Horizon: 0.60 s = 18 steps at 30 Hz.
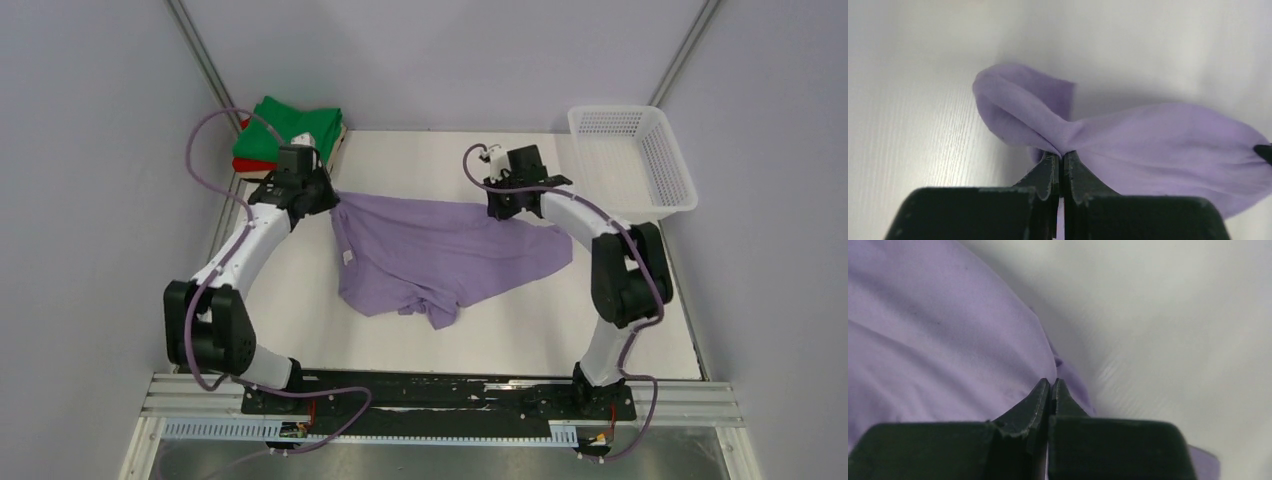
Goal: Fold and stack the t-shirts
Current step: Flatten out the tshirt
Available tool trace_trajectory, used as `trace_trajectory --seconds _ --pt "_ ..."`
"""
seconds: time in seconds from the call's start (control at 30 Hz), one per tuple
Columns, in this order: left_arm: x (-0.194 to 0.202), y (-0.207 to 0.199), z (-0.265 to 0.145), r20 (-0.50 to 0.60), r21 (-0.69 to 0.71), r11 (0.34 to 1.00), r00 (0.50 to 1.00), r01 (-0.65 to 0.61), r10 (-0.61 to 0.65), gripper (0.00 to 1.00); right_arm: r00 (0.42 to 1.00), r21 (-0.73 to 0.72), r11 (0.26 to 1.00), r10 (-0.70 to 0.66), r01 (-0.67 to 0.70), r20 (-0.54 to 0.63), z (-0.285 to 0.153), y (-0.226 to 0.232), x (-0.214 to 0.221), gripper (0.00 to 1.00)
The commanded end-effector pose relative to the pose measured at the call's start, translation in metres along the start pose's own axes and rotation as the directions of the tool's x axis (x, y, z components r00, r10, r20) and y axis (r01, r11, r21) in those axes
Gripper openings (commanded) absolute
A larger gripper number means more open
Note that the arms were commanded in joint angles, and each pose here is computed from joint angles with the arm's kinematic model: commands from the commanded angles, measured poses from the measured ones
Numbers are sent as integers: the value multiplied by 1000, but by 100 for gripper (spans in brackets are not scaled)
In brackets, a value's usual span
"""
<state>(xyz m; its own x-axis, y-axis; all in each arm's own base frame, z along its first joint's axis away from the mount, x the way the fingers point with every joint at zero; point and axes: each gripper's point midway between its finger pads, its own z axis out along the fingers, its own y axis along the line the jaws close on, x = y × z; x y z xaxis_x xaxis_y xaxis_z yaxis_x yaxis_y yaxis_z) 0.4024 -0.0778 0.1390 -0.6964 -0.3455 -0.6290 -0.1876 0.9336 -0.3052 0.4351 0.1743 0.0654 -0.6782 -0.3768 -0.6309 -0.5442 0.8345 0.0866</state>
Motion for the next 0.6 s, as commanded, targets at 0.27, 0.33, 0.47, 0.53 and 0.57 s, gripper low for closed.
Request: trace_trajectory --seconds 0.27,0.33,0.47,0.53,0.57 --pt "-143 -83 -296 667 381 904 735 -196 -122 0 667 0 990 -95 142 739 -299 92 -128 0" --pt "-146 -84 -352 741 399 882 655 -252 -148 0 603 -21 984 -92 177 793 -338 109 -126 0" --pt "-146 -83 -425 826 396 858 536 -328 -176 0 504 -74 965 -66 252 861 -403 142 -113 0" --pt "-145 -84 -449 848 391 847 498 -361 -180 0 487 -97 957 -52 275 872 -422 153 -104 0" --pt "-145 -84 -455 856 387 844 484 -372 -179 0 483 -107 952 -46 285 875 -430 158 -99 0"
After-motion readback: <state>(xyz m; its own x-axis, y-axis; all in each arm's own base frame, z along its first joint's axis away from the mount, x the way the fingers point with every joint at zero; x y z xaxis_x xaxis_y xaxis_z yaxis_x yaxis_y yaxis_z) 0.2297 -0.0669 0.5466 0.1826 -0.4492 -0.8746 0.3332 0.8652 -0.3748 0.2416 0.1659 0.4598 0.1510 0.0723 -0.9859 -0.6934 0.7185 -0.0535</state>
